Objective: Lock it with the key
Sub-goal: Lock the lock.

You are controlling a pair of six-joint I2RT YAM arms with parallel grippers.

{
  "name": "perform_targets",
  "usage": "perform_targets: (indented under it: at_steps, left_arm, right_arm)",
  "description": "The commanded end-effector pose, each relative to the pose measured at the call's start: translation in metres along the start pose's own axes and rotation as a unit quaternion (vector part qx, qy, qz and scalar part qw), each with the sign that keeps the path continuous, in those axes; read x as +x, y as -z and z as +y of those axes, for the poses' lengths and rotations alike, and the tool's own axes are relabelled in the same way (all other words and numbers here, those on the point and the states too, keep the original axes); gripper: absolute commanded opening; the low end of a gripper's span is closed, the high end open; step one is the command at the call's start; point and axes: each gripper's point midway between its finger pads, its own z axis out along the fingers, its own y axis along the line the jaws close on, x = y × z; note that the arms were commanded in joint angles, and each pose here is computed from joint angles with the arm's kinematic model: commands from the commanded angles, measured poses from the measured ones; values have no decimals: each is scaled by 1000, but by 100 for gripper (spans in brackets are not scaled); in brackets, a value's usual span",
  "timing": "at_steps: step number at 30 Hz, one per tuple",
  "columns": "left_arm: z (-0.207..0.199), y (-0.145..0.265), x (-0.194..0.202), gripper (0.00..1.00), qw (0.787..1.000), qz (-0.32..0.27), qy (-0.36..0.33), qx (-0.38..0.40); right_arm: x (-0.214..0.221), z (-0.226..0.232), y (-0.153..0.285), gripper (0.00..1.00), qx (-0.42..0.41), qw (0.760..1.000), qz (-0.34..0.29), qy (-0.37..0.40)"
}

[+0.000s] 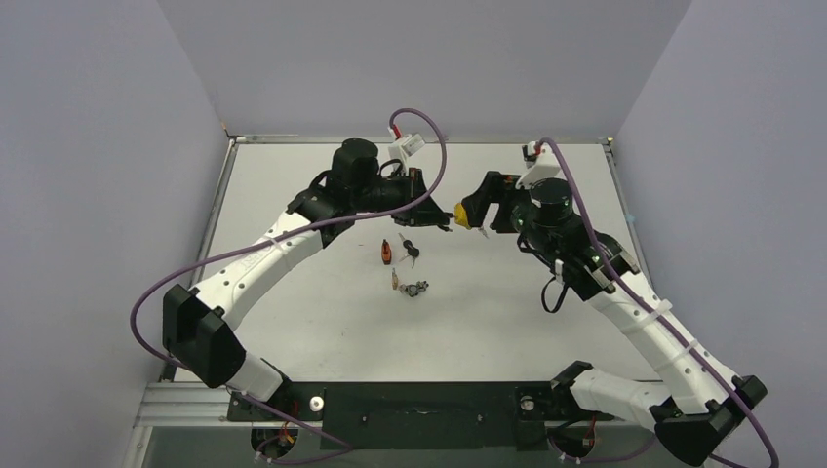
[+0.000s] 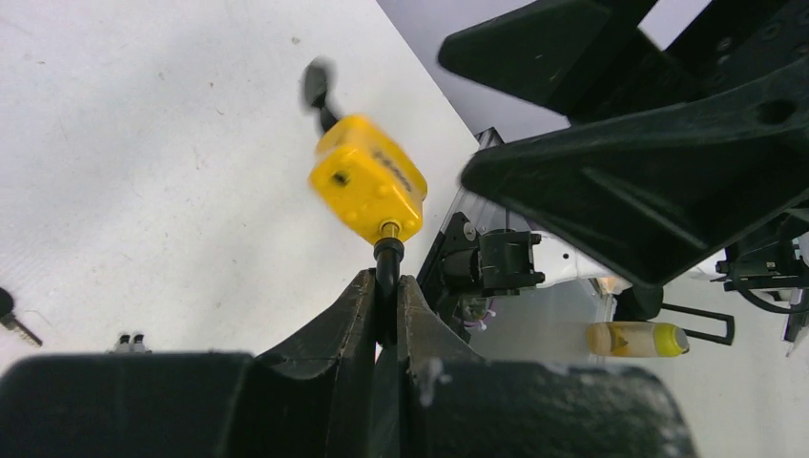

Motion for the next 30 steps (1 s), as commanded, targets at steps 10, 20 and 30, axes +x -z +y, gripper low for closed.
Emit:
perform_targets:
  at_steps: [10,20,30]
  left_arm:
    - [-126,81,-38,0,975,-101,-167,102]
    - [-201,132,-44,0,948,-141,-207,196]
    - [-222,151,-44,0,938,-157,-212,224]
  right_arm:
    - [-75,65,100,78,-201,963,-161,83]
    - [-76,144,162,77,-438,875,-148,143]
    - [-70,165,179,64,-506,842,-130,137]
